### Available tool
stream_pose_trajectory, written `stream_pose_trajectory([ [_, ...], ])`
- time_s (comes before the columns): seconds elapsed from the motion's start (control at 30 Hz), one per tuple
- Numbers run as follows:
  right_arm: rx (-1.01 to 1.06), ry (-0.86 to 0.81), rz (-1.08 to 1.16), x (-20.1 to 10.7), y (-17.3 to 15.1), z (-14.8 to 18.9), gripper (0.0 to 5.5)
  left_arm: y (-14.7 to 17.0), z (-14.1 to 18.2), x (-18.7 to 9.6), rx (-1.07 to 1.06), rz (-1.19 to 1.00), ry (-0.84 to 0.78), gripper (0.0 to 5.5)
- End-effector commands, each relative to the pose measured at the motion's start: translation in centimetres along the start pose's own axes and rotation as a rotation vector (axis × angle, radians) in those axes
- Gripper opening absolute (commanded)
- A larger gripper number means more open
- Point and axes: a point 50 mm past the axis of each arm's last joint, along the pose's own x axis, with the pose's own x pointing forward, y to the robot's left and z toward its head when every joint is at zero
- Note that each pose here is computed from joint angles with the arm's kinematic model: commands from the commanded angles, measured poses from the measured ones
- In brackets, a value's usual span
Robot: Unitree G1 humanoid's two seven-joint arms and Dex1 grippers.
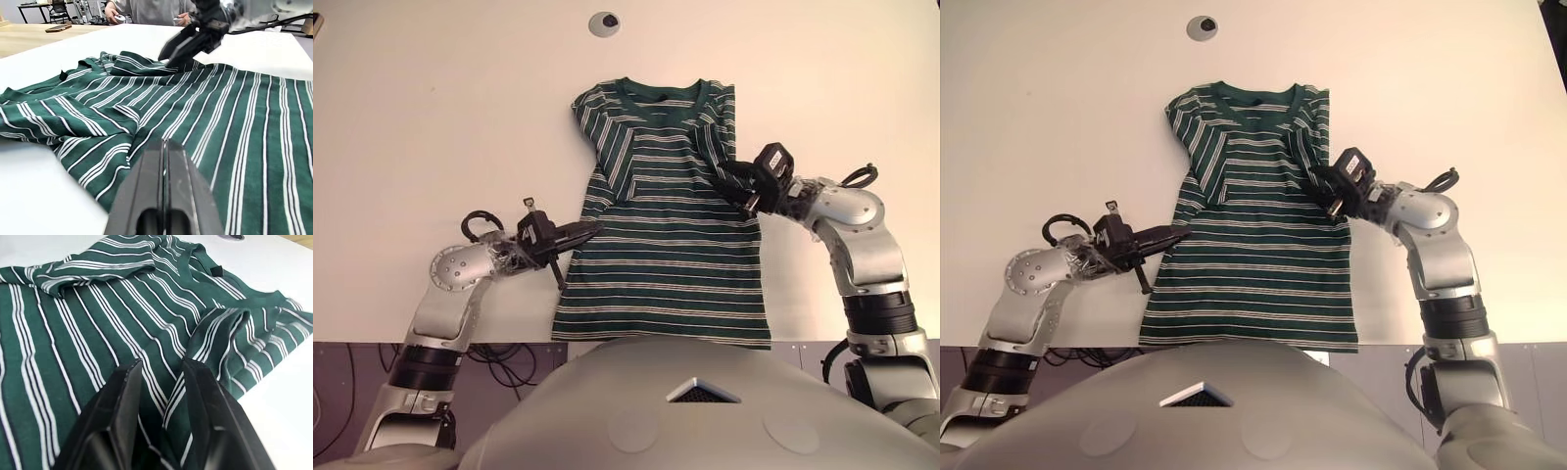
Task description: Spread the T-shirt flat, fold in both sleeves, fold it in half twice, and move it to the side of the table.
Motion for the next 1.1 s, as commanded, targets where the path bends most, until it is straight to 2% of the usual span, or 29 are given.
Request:
stream_pose_trajectory([
  [0.03, -0.021, 0.025, -0.027, -0.7, -0.3, -0.4, 1.47, 0.6, 0.1, 0.1, 0.024, 0.033, 0.025, 0.00],
  [0.13, -0.042, 0.015, -0.021, -1.2, -0.2, -0.2, 1.47, 0.6, -0.5, -0.3, 0.068, 0.041, 0.080, 0.00],
  [0.23, -0.196, -0.021, 0.079, -3.5, 0.9, 0.6, 1.47, 0.8, -0.3, -2.1, 0.156, 0.084, 0.155, 0.00],
  [0.3, -0.267, -0.015, 0.144, -5.6, 1.4, 0.9, 1.50, 0.3, 0.1, -3.4, 0.187, 0.049, 0.207, 0.31],
  [0.4, -0.341, 0.093, 0.270, -9.6, 1.8, 0.0, 1.50, -2.6, 0.6, -5.6, 0.218, -0.133, 0.337, 0.81],
  [0.5, -0.345, 0.134, 0.270, -11.6, 1.8, -0.8, 1.50, -3.7, 0.8, -6.9, 0.214, -0.193, 0.421, 1.21],
  [0.6, -0.359, 0.108, 0.161, -11.7, 2.1, -1.2, 1.50, -3.7, -0.1, -8.6, 0.200, -0.172, 0.532, 1.68],
  [0.67, -0.388, 0.129, 0.155, -12.1, 3.9, -1.5, 1.50, -4.2, -0.1, -9.7, 0.184, -0.156, 0.576, 2.01],
  [0.83, -0.404, 0.255, 0.209, -14.2, 5.5, -2.5, 2.26, -5.3, -0.2, -10.0, 0.198, -0.208, 0.649, 2.72],
  [0.93, -0.409, 0.307, 0.280, -14.3, 6.6, -3.1, 2.77, -4.5, 0.1, -9.6, 0.242, -0.197, 0.641, 2.78],
  [1.1, -0.429, 0.382, 0.411, -14.0, 8.2, -3.8, 2.77, -4.3, 0.7, -9.5, 0.282, -0.260, 0.655, 2.78],
])
